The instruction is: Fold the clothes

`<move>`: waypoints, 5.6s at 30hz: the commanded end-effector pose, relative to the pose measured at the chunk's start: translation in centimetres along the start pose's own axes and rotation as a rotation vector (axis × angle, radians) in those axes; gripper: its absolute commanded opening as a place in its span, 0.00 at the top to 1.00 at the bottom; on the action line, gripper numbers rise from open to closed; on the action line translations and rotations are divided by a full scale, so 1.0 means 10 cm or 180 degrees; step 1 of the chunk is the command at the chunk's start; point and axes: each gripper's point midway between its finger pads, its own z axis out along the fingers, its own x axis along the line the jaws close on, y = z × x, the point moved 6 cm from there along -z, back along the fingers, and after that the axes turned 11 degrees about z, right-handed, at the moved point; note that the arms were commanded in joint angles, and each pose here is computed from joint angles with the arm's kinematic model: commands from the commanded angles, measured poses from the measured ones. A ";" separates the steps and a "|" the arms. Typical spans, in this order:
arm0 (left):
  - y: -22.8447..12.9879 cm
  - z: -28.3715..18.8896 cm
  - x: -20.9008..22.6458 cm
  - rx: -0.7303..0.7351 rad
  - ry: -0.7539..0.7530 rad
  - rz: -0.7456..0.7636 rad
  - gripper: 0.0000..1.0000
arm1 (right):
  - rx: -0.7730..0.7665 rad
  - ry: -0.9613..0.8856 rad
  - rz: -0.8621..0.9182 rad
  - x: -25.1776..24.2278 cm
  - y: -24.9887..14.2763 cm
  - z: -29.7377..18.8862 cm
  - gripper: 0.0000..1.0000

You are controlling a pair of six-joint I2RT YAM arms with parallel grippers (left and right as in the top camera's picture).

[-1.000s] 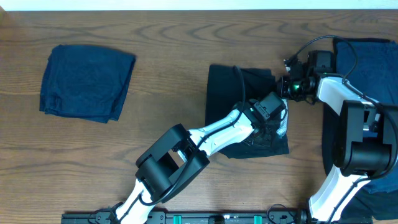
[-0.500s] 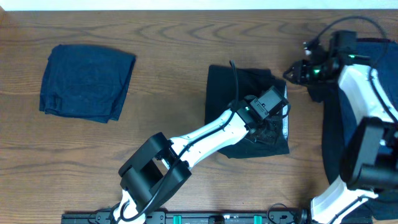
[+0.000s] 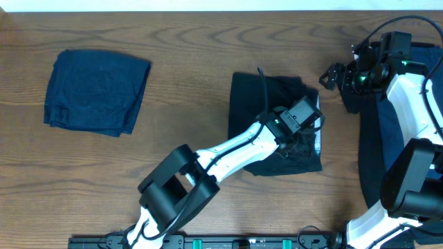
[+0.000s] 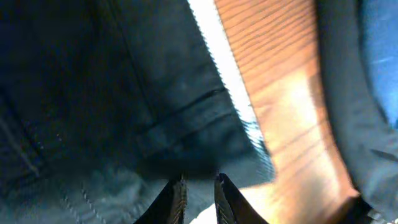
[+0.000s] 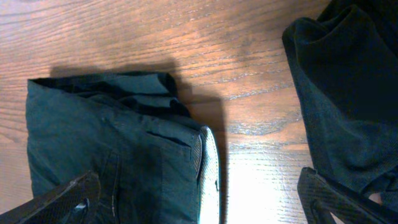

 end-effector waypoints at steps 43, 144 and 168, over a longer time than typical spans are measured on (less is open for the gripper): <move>-0.25 -1.66 2.66 0.0886 0.2555 -0.1658 0.82 | -0.0024 -0.0013 -0.0009 0.00 0.02 -0.02 0.01; -0.49 -1.99 1.69 -0.0698 0.1989 -0.1574 0.07 | -0.0024 -0.0013 -0.0009 0.00 0.02 -0.02 0.01; -0.77 -1.31 2.42 0.0078 0.2128 -0.2089 0.02 | -0.0024 -0.0013 -0.0009 0.00 0.02 -0.02 0.01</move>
